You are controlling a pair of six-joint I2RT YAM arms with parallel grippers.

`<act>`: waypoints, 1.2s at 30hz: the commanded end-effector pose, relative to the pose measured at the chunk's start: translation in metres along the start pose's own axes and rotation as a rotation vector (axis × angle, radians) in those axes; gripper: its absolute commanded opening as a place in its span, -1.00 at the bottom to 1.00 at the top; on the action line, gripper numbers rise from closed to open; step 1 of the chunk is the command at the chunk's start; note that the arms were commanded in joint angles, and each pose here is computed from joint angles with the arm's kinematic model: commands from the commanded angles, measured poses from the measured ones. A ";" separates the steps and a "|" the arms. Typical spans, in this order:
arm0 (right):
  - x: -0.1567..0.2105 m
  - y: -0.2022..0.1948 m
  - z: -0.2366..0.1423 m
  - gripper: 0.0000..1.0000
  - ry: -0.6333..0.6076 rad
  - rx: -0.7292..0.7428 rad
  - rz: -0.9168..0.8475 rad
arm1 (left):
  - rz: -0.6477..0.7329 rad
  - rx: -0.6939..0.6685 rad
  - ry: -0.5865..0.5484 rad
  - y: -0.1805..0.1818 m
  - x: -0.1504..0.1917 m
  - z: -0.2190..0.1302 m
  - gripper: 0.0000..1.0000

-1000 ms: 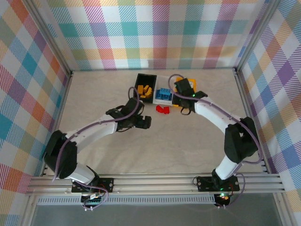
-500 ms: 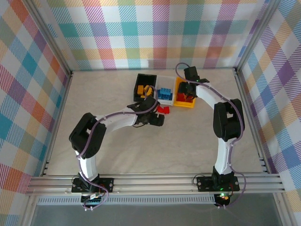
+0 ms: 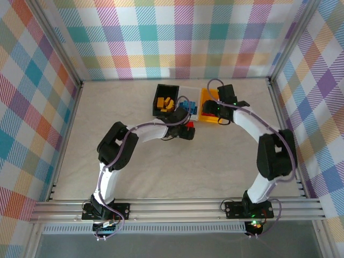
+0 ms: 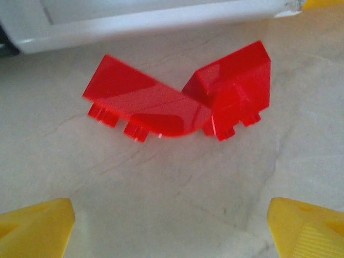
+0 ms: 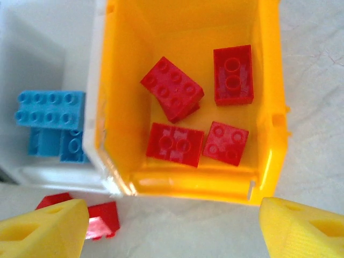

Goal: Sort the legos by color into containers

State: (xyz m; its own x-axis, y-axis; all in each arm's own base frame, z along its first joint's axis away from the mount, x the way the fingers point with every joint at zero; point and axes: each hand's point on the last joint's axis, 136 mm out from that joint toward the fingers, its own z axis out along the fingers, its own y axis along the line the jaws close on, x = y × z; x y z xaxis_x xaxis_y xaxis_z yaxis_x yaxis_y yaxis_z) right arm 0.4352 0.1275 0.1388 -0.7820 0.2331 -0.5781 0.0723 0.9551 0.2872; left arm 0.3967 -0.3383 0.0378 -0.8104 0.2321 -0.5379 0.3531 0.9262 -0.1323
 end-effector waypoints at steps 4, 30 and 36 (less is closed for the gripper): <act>0.021 0.002 -0.025 0.65 0.006 -0.072 0.031 | 0.059 0.033 -0.070 -0.016 -0.027 0.015 0.85; 0.062 -0.052 -0.064 0.69 0.047 -0.057 0.151 | 0.215 0.385 0.031 -0.155 0.080 -0.007 0.84; 0.088 -0.054 -0.059 0.65 0.193 -0.038 0.147 | 0.183 0.182 -0.044 -0.096 0.063 -0.064 0.88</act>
State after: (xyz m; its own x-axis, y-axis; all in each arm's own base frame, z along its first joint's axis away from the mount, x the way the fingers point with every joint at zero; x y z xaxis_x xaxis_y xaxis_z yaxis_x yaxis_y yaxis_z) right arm 0.3376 0.0797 0.1254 -0.8215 0.3471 -0.4523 0.1714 0.9070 0.3847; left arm 0.2837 -0.4231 0.0432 -0.6845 0.4062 -0.6054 0.6338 0.7418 -0.2190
